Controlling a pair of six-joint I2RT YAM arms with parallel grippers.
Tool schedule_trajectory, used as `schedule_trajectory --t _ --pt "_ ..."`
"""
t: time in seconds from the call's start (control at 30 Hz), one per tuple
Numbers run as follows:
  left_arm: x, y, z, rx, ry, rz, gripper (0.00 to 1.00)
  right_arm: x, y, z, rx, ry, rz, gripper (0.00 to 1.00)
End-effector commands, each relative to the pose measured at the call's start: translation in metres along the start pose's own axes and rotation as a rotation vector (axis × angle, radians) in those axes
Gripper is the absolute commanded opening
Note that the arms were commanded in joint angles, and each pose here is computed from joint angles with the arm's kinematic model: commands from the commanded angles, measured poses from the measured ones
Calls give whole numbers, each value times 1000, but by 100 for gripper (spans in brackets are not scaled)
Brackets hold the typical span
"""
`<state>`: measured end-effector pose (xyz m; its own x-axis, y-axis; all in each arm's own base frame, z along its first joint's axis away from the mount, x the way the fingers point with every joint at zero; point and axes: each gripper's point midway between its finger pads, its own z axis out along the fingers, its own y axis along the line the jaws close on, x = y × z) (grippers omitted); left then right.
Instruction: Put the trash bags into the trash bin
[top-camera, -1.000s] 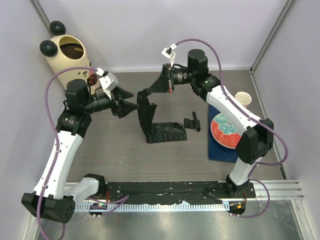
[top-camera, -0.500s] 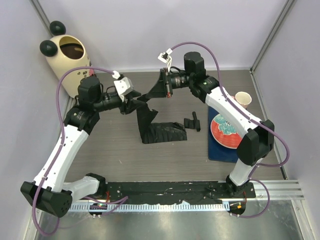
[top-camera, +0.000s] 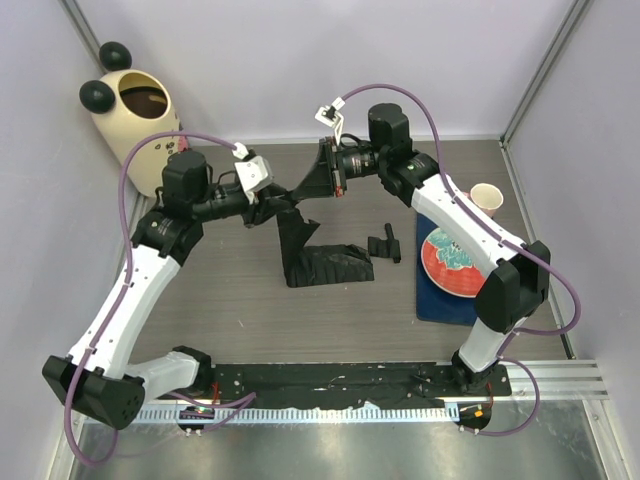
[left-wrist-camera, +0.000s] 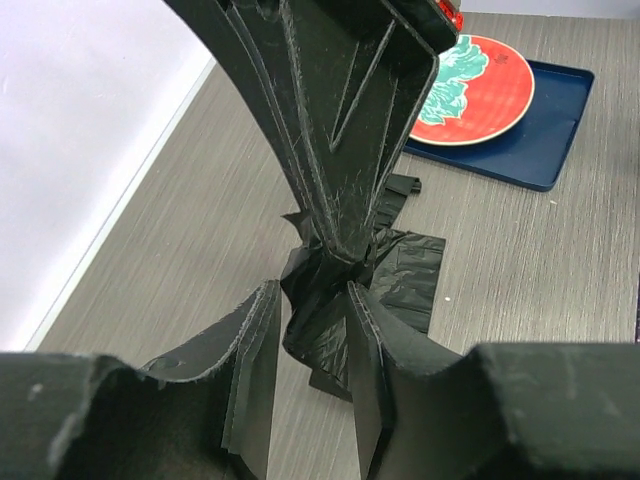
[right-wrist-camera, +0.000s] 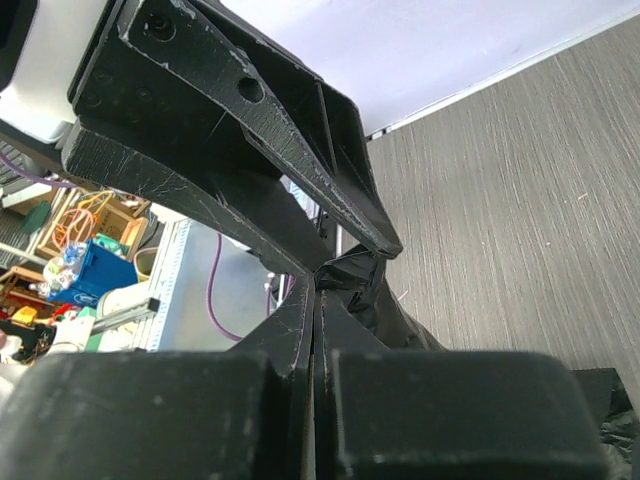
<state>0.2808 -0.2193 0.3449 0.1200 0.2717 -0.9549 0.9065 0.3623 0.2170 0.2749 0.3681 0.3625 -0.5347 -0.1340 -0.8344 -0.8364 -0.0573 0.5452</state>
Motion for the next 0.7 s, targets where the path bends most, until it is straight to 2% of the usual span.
schedule_trajectory --t 0.0,0.03,0.1,0.17,0.2,0.47,0.5,0.67 --pt "-23 5 0 -15 -39 61 36 -17 27 -2 -47 -22 -72 1" --pt "-23 6 1 -13 -39 57 34 -16 26 -1 -46 -21 -70 1" --pt "-26 6 2 -8 -49 35 21 -16 26 -1 -46 -21 -68 1" --pt "-29 1 3 13 -56 -4 3 -17 25 -1 -45 -22 -66 1" --pt "-27 -1 1 16 -56 -28 0 -17 24 -2 -43 -23 -65 1" --pt "6 -1 -27 55 -85 -327 0 -26 7 -29 5 -53 -53 4" --pt "3 -1 -28 66 -104 -322 0 -26 6 -31 8 -50 -46 1" --pt "-5 -1 -28 78 -156 -383 0 -24 5 -34 19 -50 -57 1"
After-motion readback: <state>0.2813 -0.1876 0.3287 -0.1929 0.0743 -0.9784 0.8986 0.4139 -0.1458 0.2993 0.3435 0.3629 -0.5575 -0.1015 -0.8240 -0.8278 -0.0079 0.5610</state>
